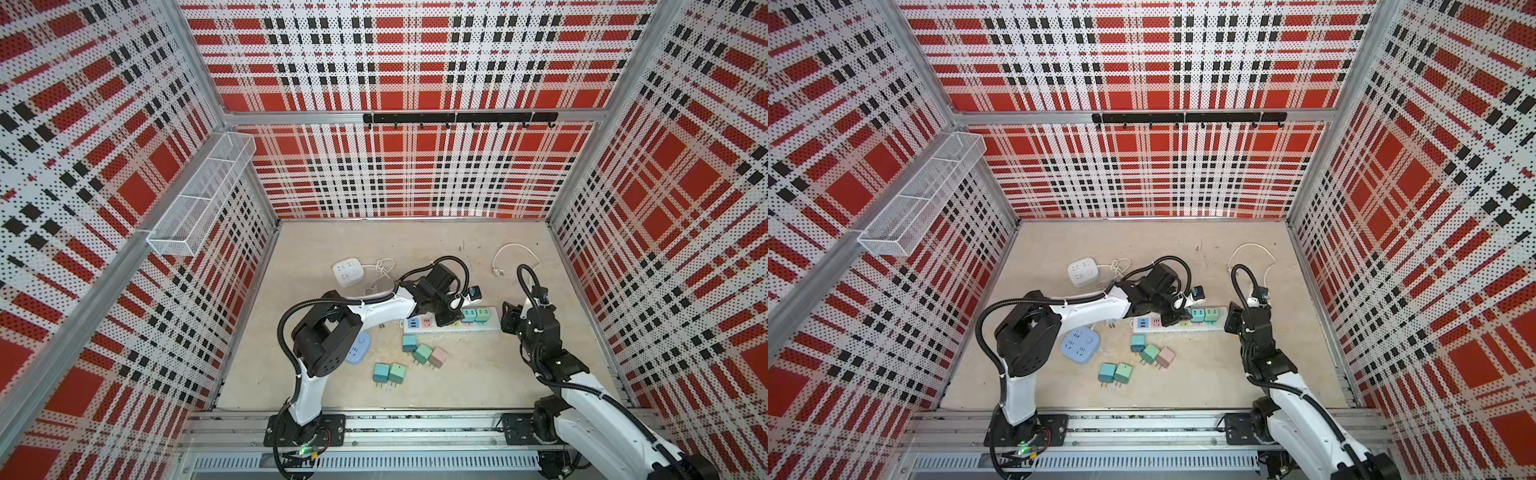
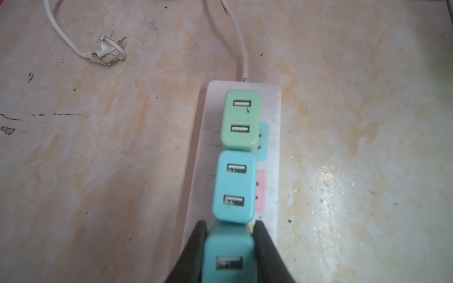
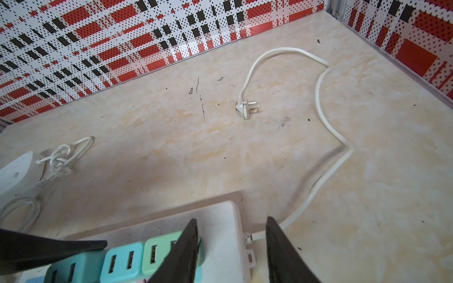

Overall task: Insert plugs into power strip
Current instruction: Insert the plug into the socket.

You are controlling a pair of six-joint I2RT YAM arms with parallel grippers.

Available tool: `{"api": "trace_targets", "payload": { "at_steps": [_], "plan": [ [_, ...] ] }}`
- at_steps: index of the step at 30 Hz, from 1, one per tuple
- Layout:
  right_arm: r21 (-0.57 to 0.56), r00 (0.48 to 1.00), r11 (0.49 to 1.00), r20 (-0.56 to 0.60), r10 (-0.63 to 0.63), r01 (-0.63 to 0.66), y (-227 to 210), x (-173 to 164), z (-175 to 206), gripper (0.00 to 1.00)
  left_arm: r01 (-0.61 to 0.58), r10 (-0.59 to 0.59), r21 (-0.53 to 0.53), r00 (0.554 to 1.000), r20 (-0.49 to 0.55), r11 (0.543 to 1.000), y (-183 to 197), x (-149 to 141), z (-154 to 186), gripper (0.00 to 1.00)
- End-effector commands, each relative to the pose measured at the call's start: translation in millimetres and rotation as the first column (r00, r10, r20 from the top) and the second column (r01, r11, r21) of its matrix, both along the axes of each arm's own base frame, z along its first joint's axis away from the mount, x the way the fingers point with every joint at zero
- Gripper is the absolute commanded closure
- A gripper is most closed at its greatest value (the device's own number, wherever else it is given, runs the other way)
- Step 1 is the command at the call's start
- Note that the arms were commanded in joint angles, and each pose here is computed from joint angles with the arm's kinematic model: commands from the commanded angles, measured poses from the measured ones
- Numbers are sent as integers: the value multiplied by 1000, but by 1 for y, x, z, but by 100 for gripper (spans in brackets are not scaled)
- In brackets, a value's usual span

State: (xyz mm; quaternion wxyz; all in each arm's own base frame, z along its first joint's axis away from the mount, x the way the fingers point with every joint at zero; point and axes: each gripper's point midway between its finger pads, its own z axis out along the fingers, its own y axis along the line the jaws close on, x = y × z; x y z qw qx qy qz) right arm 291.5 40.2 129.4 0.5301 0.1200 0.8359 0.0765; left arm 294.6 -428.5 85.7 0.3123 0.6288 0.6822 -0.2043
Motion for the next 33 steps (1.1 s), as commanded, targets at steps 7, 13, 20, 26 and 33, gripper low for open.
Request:
{"api": "trace_targets", "payload": {
  "at_steps": [7, 13, 20, 26, 33],
  "plan": [
    [2, 999, 1000, 37, 4, -4, 1, 6, 8, 54, 73, -60, 131, 993, -102, 989, 21, -27, -55, 100],
    [1, 999, 1000, 36, 7, -7, 2, 6, 8, 54, 114, -95, 133, 986, -137, 985, 30, -41, -60, 100],
    [0, 999, 1000, 33, 8, -8, 2, 6, 7, 54, 112, -92, 120, 983, -159, 986, 28, -40, -59, 100],
    [2, 999, 1000, 35, 6, -7, 2, 6, 8, 54, 102, -77, 146, 982, -171, 984, 29, -38, -66, 100],
    [3, 999, 1000, 36, 11, -11, 3, 6, 7, 54, 32, -22, 76, 991, -132, 997, 19, -28, -32, 48]
  ]
}}
